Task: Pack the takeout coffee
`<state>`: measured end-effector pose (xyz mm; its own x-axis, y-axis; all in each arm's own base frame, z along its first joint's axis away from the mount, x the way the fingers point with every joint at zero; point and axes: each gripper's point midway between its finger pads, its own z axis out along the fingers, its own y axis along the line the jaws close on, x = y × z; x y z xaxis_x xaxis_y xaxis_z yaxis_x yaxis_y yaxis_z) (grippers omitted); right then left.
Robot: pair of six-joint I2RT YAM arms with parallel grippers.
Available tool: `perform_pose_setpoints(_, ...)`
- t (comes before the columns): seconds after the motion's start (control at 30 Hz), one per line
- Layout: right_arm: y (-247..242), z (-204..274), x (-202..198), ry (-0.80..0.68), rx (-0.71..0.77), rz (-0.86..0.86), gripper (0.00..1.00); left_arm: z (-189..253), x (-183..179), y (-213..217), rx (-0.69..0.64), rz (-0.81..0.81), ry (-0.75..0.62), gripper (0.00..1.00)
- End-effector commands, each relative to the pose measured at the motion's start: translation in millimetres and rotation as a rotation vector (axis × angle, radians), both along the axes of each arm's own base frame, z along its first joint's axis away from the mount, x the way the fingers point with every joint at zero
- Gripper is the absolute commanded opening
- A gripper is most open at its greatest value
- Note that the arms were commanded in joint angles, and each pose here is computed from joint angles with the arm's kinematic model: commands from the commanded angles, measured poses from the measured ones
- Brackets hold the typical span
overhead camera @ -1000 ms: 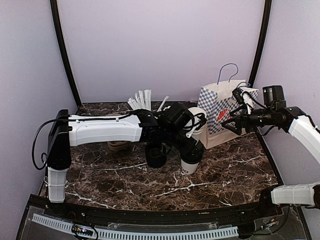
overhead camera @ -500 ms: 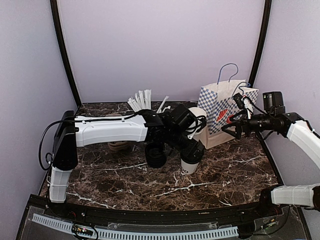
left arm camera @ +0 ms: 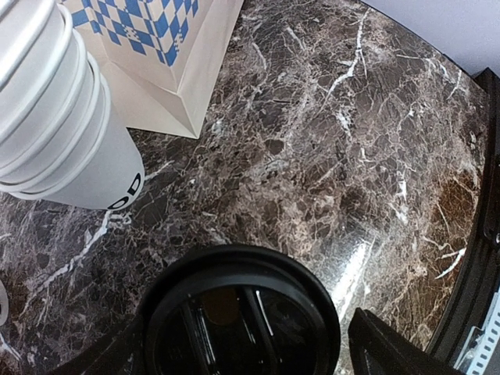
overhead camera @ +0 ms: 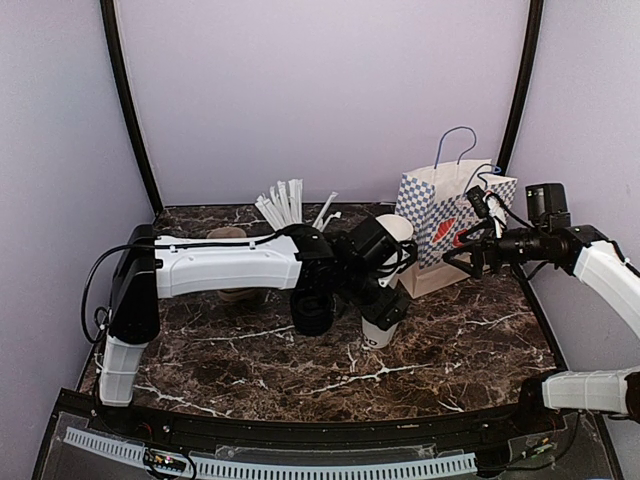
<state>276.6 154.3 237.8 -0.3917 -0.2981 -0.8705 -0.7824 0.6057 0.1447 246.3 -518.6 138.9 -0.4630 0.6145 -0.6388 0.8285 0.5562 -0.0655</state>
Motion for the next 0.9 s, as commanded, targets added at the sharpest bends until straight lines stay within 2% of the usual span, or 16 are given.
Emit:
perform_pose_setpoints(0.0,0.4,8.7,2.6,-0.033,0.019,0.000,0.93,-3.4,4.0,5.8,0.050,0.024,-0.035,0.91)
perform_pose_setpoints(0.4,-2.6,11.9,5.4,-0.041,0.010,-0.024,0.93,10.3,3.1,2.1,0.018,0.011,-0.050,0.78)
perform_pose_setpoints(0.67,-3.2,14.1,6.2,-0.039,0.012,-0.030,0.93,52.5,2.7,5.6,-0.054,0.009,-0.095,0.74)
perform_pose_setpoints(0.87,-3.5,14.6,8.0,-0.038,0.013,-0.032,0.93,88.6,-2.8,27.2,-0.085,0.015,-0.134,0.71)
